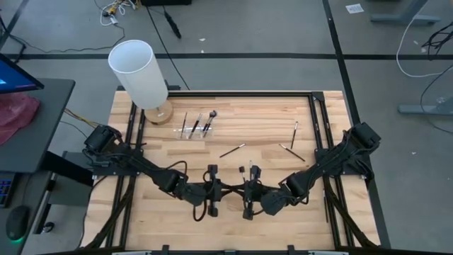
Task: Put items in baskets/containers
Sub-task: Put the eyeshadow brush into the transparent organizer
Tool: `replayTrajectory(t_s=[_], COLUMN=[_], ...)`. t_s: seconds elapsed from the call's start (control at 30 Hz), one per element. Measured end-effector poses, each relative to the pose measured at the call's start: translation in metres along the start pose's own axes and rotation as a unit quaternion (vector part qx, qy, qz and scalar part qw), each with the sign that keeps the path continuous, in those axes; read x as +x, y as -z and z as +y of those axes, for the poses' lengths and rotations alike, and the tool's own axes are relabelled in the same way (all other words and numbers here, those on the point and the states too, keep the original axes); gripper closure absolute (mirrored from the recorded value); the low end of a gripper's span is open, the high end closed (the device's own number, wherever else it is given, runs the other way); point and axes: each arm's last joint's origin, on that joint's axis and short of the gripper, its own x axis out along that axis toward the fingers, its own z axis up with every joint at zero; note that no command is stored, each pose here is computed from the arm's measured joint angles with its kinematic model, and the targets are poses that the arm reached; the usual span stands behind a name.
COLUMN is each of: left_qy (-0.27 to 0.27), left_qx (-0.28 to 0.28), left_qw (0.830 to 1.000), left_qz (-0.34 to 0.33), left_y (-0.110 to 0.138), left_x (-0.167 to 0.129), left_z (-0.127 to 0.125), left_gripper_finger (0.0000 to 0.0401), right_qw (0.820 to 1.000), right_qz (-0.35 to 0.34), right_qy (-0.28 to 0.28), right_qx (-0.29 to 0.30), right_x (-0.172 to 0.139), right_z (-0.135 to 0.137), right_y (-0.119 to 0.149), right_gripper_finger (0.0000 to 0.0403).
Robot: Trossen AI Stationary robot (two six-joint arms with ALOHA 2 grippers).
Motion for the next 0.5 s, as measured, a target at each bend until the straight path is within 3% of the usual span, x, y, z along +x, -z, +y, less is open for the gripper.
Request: replayTrajectory(t_s=[0.1, 0.27, 0.5], left_qy=[0.000, 0.001, 0.005], left_qx=[-0.001, -0.010, -0.025], left_qw=[1.000, 1.000, 0.999], left_qz=[0.001, 0.003, 0.023], left_y=[0.000, 0.001, 0.018], left_x=[0.000, 0.000, -0.007], left_z=[0.000, 0.000, -0.006], left_gripper_finger=[0.0385, 0.0379, 0.0385], right_qw=[1.000, 1.000, 0.997], right_qz=[0.002, 0.010, -0.022], right_qy=[-0.003, 0.011, 0.063], right_qx=[-0.001, -0.013, -0.028], right_x=[0.000, -0.002, -0.036], right_z=[0.000, -0.002, 0.000], right_y=[0.000, 0.002, -0.009], right_gripper_finger=[0.0388, 0.0337, 0.0260])
